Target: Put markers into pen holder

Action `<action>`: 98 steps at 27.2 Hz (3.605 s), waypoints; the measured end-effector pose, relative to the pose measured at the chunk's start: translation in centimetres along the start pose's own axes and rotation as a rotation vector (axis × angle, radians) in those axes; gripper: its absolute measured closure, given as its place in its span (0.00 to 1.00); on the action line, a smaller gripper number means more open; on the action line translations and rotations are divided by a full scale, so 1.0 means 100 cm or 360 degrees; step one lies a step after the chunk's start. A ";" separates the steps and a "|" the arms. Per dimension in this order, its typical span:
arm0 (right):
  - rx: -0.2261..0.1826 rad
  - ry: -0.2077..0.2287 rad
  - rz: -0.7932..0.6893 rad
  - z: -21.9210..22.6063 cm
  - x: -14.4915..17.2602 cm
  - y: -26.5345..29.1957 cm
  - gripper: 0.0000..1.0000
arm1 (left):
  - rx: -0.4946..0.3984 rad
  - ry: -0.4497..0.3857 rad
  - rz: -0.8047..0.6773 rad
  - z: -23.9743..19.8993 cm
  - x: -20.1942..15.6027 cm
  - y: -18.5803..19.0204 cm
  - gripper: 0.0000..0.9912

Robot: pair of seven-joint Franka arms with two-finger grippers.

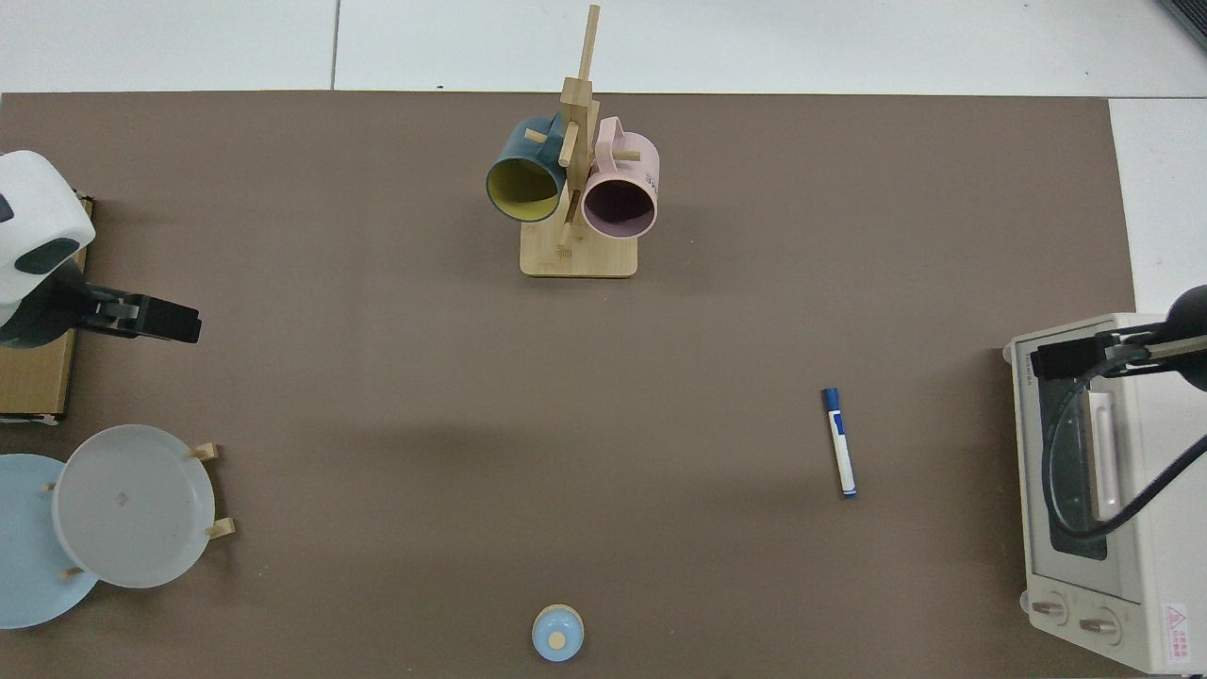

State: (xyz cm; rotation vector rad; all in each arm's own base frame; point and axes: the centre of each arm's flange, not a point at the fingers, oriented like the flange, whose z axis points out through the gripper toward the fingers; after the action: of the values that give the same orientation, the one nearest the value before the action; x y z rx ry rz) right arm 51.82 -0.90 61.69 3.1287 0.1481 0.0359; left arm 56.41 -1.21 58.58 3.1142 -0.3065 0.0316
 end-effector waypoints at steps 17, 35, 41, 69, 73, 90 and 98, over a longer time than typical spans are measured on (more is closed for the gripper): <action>0.0004 -0.0015 0.0022 -0.009 -0.005 -0.004 0.00 | -0.0001 -0.0003 0.0006 0.001 0.000 0.002 0.00; 0.0030 -0.0014 0.0127 -0.001 0.001 -0.011 0.00 | 0.0005 0.0028 0.0020 0.001 0.003 0.005 0.00; 0.0035 0.0004 0.0120 0.018 0.011 -0.041 0.00 | 0.0013 0.0075 0.0020 0.001 0.008 0.003 0.00; -0.0003 -0.0284 0.0020 0.275 0.018 -0.085 0.00 | 0.0008 0.0025 0.0017 0.044 0.032 -0.001 0.00; -0.0001 -0.0254 0.0018 0.293 0.008 -0.086 0.00 | 0.0007 0.0012 0.0012 0.047 0.030 -0.003 0.00; -0.0017 -0.0265 0.0117 0.324 -0.009 -0.095 0.07 | 0.0003 -0.0012 0.0043 0.060 0.015 -0.011 0.00; -0.0017 -0.0263 0.0121 0.327 -0.011 -0.093 0.57 | 0.0004 -0.0004 0.0051 0.060 0.012 -0.011 0.00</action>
State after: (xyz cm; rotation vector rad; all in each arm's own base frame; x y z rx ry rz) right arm 50.63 8.02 28.85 3.1069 0.0270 -0.2204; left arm 57.93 -0.49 52.62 3.1122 -0.3563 0.0279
